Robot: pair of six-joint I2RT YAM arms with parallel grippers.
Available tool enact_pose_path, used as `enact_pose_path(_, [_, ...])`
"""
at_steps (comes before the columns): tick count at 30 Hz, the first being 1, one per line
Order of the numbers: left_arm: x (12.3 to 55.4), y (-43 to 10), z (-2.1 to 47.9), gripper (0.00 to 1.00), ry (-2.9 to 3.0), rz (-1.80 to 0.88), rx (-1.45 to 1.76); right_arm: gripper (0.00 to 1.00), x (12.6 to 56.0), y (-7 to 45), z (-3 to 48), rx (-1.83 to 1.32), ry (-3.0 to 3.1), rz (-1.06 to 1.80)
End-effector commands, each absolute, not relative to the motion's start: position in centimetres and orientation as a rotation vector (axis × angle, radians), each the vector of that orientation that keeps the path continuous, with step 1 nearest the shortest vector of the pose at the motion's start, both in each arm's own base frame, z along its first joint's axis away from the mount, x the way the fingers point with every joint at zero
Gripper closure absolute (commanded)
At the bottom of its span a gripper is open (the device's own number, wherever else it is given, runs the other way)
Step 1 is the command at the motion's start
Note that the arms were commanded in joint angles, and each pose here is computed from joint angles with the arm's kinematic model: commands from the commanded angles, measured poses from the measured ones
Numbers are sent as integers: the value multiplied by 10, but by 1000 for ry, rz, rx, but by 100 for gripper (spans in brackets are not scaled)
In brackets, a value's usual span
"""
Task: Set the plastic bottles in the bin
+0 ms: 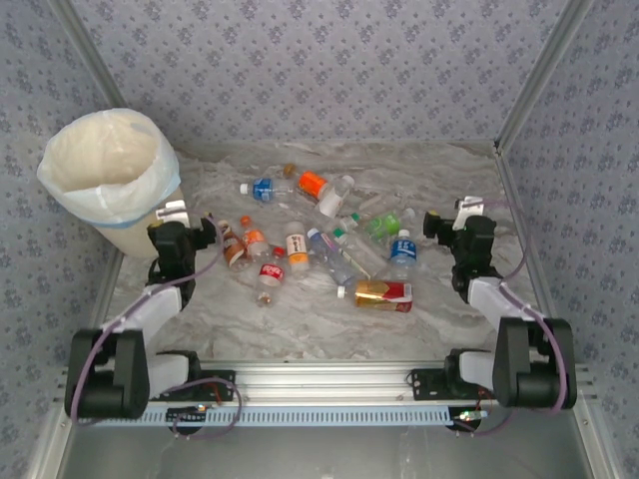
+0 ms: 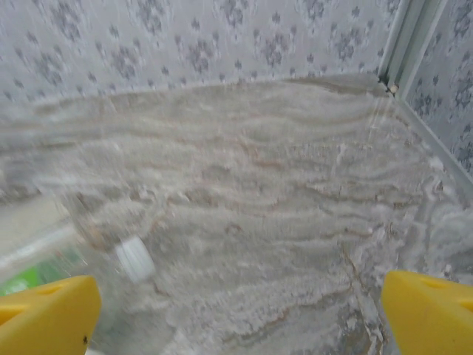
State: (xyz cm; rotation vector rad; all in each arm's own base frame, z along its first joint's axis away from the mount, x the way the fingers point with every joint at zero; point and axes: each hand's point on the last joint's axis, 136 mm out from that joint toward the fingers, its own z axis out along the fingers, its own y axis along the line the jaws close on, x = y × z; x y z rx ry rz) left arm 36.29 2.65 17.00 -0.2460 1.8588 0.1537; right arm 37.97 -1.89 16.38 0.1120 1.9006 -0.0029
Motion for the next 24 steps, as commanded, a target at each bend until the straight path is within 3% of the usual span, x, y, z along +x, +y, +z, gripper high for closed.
enact_pose_path(1, [342, 29, 174, 1, 1941, 116, -421, 0, 373, -15, 164, 233, 1993, 95])
enact_pose_path(10, [306, -28, 143, 0, 2271, -301, -696, 0, 382, -4, 168, 403, 2005, 221])
enact_pose_path(17, [303, -57, 112, 2, 2503, -299, -647, 0, 391, 7, 172, 368, 2035, 230])
enact_pose_path(24, [322, -67, 79, 16, 2600, -242, -636, 0, 389, 17, 172, 318, 2065, 230])
